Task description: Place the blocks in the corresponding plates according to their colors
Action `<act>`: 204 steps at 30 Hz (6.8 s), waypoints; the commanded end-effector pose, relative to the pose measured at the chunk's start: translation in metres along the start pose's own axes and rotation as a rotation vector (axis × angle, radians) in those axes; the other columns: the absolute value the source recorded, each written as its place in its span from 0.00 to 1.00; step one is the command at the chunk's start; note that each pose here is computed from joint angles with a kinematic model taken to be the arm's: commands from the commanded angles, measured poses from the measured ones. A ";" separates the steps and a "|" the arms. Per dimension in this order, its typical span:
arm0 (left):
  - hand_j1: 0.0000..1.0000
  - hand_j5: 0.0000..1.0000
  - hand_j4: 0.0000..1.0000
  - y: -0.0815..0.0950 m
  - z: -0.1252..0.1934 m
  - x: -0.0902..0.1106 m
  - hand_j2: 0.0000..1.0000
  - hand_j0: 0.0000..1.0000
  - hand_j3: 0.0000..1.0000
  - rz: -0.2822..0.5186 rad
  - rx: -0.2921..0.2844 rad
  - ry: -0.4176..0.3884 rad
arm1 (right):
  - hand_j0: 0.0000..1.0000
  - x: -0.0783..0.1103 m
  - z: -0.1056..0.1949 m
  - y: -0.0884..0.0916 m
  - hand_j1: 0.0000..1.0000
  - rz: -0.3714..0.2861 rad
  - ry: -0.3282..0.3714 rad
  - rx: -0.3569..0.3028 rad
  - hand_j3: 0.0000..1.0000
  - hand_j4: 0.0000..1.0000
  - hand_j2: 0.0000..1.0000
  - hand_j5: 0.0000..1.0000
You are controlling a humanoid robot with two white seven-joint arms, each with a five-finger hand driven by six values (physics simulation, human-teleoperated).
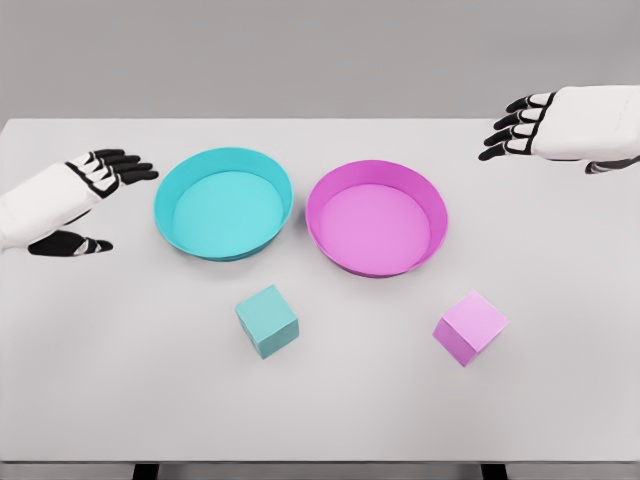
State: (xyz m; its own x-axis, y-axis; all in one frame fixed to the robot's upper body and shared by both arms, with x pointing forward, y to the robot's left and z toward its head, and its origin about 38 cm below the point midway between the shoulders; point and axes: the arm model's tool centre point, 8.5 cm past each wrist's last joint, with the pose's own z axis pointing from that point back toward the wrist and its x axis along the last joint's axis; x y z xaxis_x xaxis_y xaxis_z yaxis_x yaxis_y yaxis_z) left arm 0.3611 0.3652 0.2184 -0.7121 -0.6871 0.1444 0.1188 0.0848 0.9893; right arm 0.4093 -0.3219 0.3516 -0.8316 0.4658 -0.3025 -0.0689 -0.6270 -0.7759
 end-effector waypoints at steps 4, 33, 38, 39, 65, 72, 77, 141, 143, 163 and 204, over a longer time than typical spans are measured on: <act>1.00 1.00 1.00 -0.002 0.001 -0.001 1.00 1.00 1.00 -0.007 -0.051 0.001 | 1.00 -0.002 0.005 -0.002 1.00 -0.003 0.010 -0.004 1.00 1.00 1.00 1.00; 1.00 1.00 1.00 0.033 -0.126 0.127 1.00 1.00 1.00 0.196 -0.548 -0.665 | 1.00 0.080 -0.068 0.048 1.00 -0.008 -0.309 0.177 1.00 1.00 1.00 1.00; 1.00 1.00 1.00 0.032 -0.124 0.126 1.00 1.00 1.00 0.189 -0.551 -0.658 | 1.00 0.095 -0.083 0.053 1.00 -0.005 -0.368 0.200 1.00 1.00 1.00 1.00; 1.00 1.00 1.00 0.033 -0.125 0.127 1.00 1.00 1.00 0.184 -0.549 -0.662 | 1.00 0.097 -0.084 0.056 1.00 -0.009 -0.374 0.208 1.00 1.00 1.00 1.00; 1.00 1.00 1.00 0.010 -0.138 0.125 1.00 1.00 1.00 0.077 -0.614 -0.554 | 1.00 0.092 -0.083 0.047 1.00 0.019 -0.369 0.213 1.00 1.00 1.00 1.00; 1.00 1.00 1.00 -0.002 -0.144 0.125 1.00 1.00 1.00 0.056 -0.611 -0.500 | 1.00 0.099 -0.092 0.043 1.00 0.031 -0.397 0.205 1.00 1.00 1.00 1.00; 1.00 1.00 1.00 -0.003 -0.145 0.125 1.00 1.00 1.00 0.060 -0.614 -0.494 | 1.00 0.109 -0.102 0.044 1.00 0.037 -0.434 0.213 1.00 1.00 1.00 1.00; 0.90 0.90 0.90 -0.060 -0.144 0.119 0.90 0.90 0.90 0.079 -0.656 -0.445 | 0.68 0.124 -0.109 0.075 0.68 0.081 -0.465 0.317 0.68 0.68 0.68 0.68; 0.83 0.83 0.83 -0.062 -0.143 0.119 0.83 0.83 0.83 0.083 -0.659 -0.446 | 0.65 0.124 -0.108 0.075 0.65 0.080 -0.463 0.317 0.65 0.65 0.65 0.65; 0.57 0.57 0.57 -0.044 -0.143 0.127 0.57 0.57 0.57 0.064 -0.598 -0.479 | 0.66 0.087 -0.119 0.026 0.66 0.048 -0.391 0.193 0.66 0.66 0.66 0.66; 0.58 0.58 0.58 0.028 -0.152 0.039 0.58 0.58 0.58 0.079 -0.355 -0.242 | 1.00 0.028 -0.168 -0.062 1.00 0.040 -0.277 0.089 1.00 1.00 1.00 1.00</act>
State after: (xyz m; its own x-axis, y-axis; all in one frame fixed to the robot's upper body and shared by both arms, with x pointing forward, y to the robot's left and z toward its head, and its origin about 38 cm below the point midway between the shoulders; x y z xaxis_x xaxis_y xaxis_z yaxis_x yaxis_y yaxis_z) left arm 0.4354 0.2267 0.2516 -0.8453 -0.4753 0.2441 0.3629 -0.1753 0.9152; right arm 0.4808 -0.1632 0.2986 -0.9552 0.2461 -0.1642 -0.0596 -0.7037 -0.7080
